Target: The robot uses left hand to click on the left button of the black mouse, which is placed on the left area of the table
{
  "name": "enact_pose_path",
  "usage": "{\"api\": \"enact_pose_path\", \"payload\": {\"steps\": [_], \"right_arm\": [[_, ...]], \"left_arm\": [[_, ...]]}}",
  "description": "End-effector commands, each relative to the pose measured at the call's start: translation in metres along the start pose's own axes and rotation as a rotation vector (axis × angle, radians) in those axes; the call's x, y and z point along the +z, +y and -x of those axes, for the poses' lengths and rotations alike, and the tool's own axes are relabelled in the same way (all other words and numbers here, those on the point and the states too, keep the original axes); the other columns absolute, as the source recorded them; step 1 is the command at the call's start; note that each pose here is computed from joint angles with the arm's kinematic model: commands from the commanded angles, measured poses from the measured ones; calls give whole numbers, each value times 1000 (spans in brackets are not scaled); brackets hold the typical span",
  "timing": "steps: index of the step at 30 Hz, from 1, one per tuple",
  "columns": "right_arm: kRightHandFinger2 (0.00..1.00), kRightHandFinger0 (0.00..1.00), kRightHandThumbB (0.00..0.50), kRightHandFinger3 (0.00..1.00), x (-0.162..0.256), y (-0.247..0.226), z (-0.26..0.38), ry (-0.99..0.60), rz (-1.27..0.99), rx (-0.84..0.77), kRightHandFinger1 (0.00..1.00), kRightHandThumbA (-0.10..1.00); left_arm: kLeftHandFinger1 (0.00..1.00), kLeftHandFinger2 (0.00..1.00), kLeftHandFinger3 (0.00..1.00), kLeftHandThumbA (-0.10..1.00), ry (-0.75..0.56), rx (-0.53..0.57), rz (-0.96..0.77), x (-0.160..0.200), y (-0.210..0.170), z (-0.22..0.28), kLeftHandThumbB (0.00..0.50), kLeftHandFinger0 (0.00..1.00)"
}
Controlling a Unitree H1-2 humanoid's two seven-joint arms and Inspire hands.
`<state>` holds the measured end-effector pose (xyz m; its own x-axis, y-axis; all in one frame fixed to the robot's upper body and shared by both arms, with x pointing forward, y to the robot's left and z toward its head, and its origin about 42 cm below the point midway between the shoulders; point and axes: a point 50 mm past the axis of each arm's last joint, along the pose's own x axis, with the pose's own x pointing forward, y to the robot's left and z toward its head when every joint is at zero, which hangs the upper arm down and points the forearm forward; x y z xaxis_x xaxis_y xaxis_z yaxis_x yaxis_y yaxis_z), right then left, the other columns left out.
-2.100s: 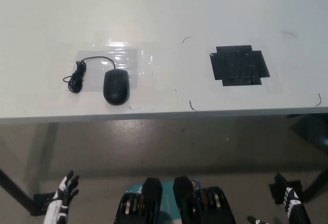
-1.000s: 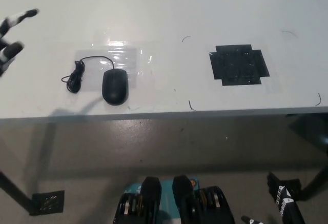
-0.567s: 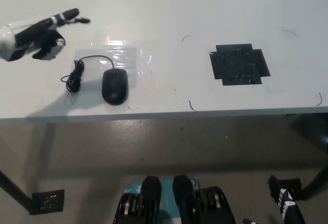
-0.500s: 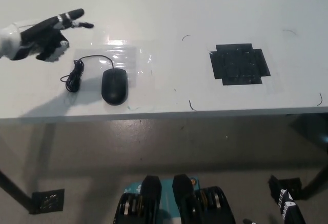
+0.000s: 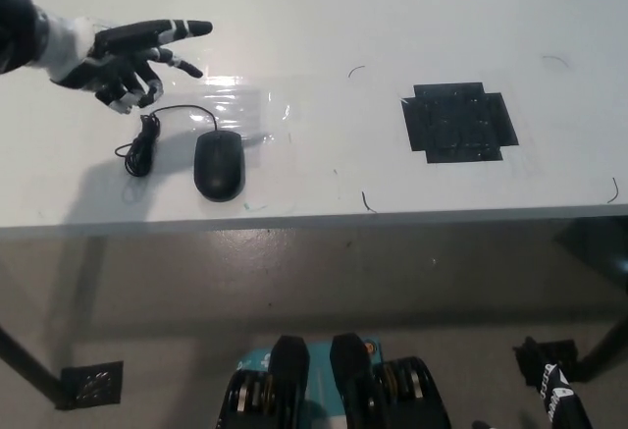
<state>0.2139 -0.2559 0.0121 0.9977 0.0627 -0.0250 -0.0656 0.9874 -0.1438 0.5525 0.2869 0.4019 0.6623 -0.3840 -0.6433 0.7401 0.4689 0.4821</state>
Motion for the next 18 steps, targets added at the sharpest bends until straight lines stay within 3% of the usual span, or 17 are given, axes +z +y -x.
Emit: {"api": "enact_pose_path", "payload": {"steps": [1, 8, 9, 10, 12, 13, 14, 15, 18], "right_arm": [[1000, 1000, 148, 1000, 12, -8, -6, -86, -3, -2, 1000, 1000], [1000, 1000, 154, 1000, 14, -8, -8, -92, -3, 2, 1000, 1000], [1000, 1000, 156, 1000, 14, -9, -8, -93, -6, 4, 1000, 1000], [1000, 1000, 157, 1000, 14, -10, -9, -94, -8, 7, 1000, 1000], [1000, 1000, 162, 1000, 14, -10, -10, -97, -7, 8, 1000, 1000], [1000, 1000, 162, 1000, 15, -10, -9, -98, -7, 8, 1000, 1000], [1000, 1000, 161, 1000, 15, -10, -10, -100, -6, 9, 1000, 1000], [1000, 1000, 160, 1000, 16, -10, -10, -103, -4, 10, 1000, 1000], [1000, 1000, 156, 1000, 16, -10, -10, -102, 1, 15, 1000, 1000]], "left_arm": [[0, 102, 1000, 1000, 73, 30, -79, 35, 19, 15, 368, 0], [0, 31, 1000, 1000, 121, 48, -132, 41, 18, 4, 408, 0], [53, 233, 1000, 1000, 117, 70, -193, 41, 17, 2, 407, 0], [96, 360, 1000, 1000, 116, 78, -215, 41, 15, 0, 402, 0], [114, 396, 1000, 1000, 123, 60, -218, 40, 13, -3, 382, 0], [139, 499, 1000, 1000, 130, 44, -239, 37, 10, -7, 365, 2], [158, 518, 1000, 1000, 130, 41, -248, 35, 9, -9, 363, 0], [107, 466, 1000, 1000, 136, 27, -209, 31, 7, -13, 353, 0], [88, 408, 1000, 1000, 177, 25, -167, 24, 2, -20, 409, 0]]}}
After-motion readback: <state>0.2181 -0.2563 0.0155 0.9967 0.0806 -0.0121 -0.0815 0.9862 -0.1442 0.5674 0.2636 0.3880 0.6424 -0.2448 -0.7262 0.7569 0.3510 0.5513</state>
